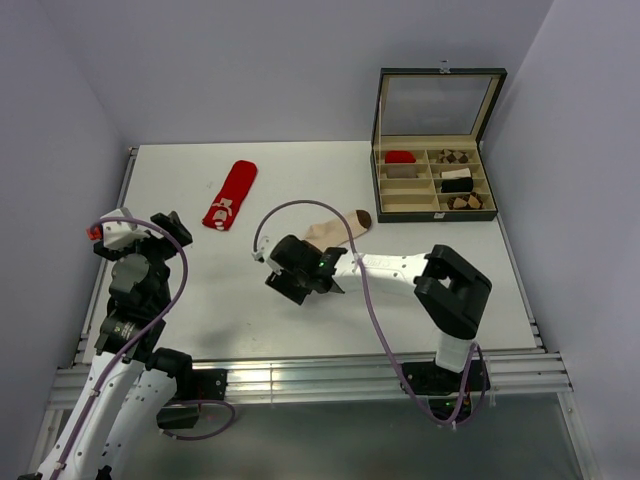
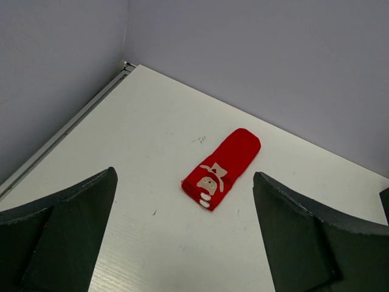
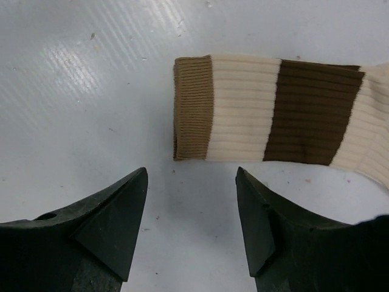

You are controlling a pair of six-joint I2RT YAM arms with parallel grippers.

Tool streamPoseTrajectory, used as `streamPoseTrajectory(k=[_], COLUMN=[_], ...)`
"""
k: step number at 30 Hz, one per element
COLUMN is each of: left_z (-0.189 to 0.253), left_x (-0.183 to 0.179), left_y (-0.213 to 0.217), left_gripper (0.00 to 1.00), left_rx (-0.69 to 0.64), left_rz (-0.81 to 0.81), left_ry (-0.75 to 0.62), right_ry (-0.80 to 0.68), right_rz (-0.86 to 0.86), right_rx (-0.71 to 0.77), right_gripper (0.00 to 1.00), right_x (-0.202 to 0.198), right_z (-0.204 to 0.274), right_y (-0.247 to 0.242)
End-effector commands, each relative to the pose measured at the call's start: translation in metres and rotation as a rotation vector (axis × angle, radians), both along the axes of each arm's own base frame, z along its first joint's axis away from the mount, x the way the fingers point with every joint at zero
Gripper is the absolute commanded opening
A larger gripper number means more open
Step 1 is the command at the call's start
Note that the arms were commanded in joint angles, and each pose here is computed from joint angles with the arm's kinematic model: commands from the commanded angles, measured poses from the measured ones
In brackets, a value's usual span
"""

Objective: Roll the socks
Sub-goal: Roll the sock at the center of the board.

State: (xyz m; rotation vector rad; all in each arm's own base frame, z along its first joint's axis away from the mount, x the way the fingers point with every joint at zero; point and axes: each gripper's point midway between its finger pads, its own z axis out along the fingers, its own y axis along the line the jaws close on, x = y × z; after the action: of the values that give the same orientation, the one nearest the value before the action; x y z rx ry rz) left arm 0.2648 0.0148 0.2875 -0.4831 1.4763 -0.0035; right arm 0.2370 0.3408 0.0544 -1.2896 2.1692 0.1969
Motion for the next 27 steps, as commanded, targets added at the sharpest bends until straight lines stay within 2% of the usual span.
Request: streamPoseTrajectory(k=[1, 9, 20, 27], left_z=[0.008, 0.009, 0.009, 0.009], left_x=[0.000, 0.000, -0.001, -0.001], left_y=[0.000, -0.001, 0.000, -0.001], left_gripper=[1.00, 0.99, 0.99, 0.99], left_rx=[-0.006, -0.007, -0.007, -0.005], left_rz=[-0.006, -0.009, -0.006, -0.013], left_ry=[-0.025, -0.030, -0.032, -0.032], right_ry=[-0.004, -0.012, -0.056, -0.028], right_rz=[0.051, 0.078, 0.057, 0.077], right_rx=[0.001, 0.007, -0.074, -0.112], right_gripper=[0.67, 0.61, 0.59, 0.56], right_x=[-0.002, 0.003, 0.016, 0.010], right_z=[-0.007, -0.011, -0.027, -0.038], right_y=[0.013, 0.026, 0.022, 0.019])
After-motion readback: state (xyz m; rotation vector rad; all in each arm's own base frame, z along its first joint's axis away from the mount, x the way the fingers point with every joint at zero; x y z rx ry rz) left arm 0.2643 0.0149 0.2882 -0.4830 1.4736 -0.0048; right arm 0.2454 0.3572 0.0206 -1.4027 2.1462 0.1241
